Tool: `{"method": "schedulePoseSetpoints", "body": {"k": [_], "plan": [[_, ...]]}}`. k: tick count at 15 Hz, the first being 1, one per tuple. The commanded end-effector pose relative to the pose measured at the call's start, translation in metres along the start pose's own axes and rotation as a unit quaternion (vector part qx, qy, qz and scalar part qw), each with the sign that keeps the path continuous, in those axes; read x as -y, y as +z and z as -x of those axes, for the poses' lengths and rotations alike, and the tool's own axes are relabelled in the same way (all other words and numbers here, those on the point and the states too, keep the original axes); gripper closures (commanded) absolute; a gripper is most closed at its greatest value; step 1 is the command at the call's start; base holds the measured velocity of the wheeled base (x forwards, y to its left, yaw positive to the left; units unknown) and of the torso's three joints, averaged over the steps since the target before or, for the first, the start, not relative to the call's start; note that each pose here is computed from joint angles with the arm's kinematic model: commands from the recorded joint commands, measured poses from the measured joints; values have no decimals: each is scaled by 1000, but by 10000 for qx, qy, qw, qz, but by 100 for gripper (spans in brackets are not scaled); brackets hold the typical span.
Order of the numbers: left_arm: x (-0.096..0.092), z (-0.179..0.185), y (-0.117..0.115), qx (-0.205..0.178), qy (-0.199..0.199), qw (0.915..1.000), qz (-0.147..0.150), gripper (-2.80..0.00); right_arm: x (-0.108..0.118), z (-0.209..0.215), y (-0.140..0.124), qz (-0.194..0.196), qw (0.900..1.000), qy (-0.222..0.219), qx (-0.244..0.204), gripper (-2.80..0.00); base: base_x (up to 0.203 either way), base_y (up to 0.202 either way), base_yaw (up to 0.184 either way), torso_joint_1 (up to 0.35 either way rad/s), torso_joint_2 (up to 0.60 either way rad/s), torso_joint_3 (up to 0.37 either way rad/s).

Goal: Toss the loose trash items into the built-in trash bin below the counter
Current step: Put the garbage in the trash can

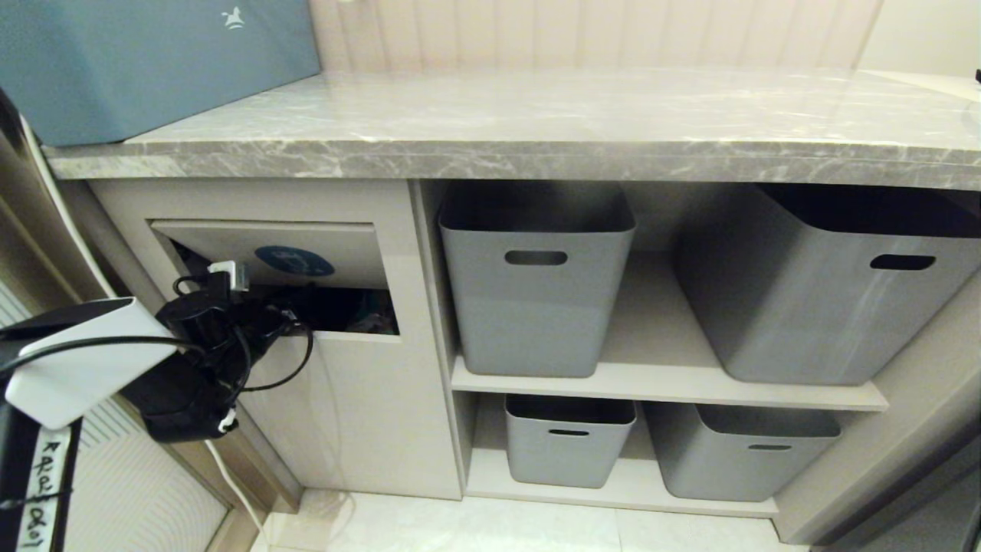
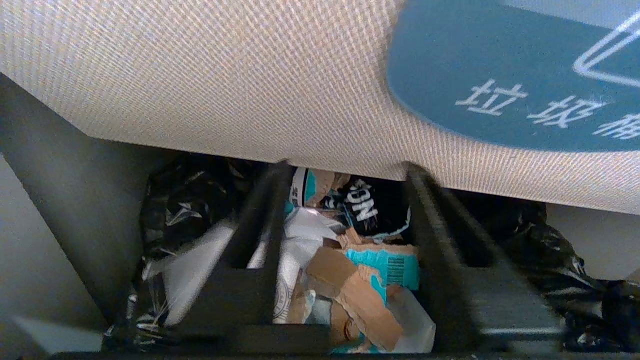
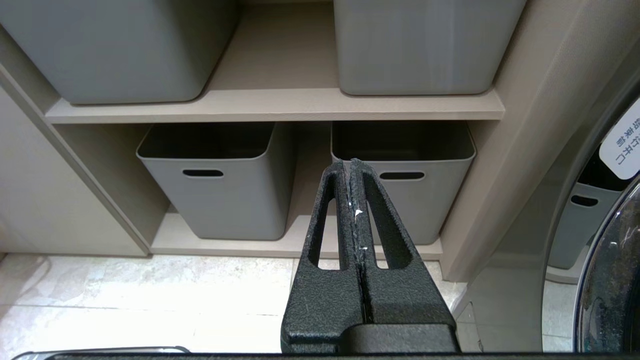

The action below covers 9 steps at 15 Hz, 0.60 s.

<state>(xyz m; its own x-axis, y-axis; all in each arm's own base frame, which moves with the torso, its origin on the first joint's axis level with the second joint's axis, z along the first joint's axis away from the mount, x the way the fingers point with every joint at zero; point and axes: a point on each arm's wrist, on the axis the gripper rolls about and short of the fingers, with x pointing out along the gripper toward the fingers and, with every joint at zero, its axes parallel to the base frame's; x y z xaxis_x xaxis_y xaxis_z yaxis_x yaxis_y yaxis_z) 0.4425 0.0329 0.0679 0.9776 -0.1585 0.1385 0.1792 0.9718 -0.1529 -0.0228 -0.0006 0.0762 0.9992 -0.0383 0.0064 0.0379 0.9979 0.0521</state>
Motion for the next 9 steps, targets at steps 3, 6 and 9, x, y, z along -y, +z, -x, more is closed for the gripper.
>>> {"method": "schedulePoseSetpoints", "body": {"k": [3, 6, 9], "plan": [[1, 0, 5, 71, -18, 10000, -15, -280, 0, 0, 0, -1, 10000, -1, -9, 0, 0, 0, 0, 0, 0, 0], [4, 5, 15, -11, -5, 10000, 9, -280, 0, 0, 0, -1, 10000, -1, -9, 0, 0, 0, 0, 0, 0, 0], [13, 28, 32, -332, -19, 9994, 116, -133, 0, 0, 0, -1, 10000, -1, -9, 0, 0, 0, 0, 0, 0, 0]]}}
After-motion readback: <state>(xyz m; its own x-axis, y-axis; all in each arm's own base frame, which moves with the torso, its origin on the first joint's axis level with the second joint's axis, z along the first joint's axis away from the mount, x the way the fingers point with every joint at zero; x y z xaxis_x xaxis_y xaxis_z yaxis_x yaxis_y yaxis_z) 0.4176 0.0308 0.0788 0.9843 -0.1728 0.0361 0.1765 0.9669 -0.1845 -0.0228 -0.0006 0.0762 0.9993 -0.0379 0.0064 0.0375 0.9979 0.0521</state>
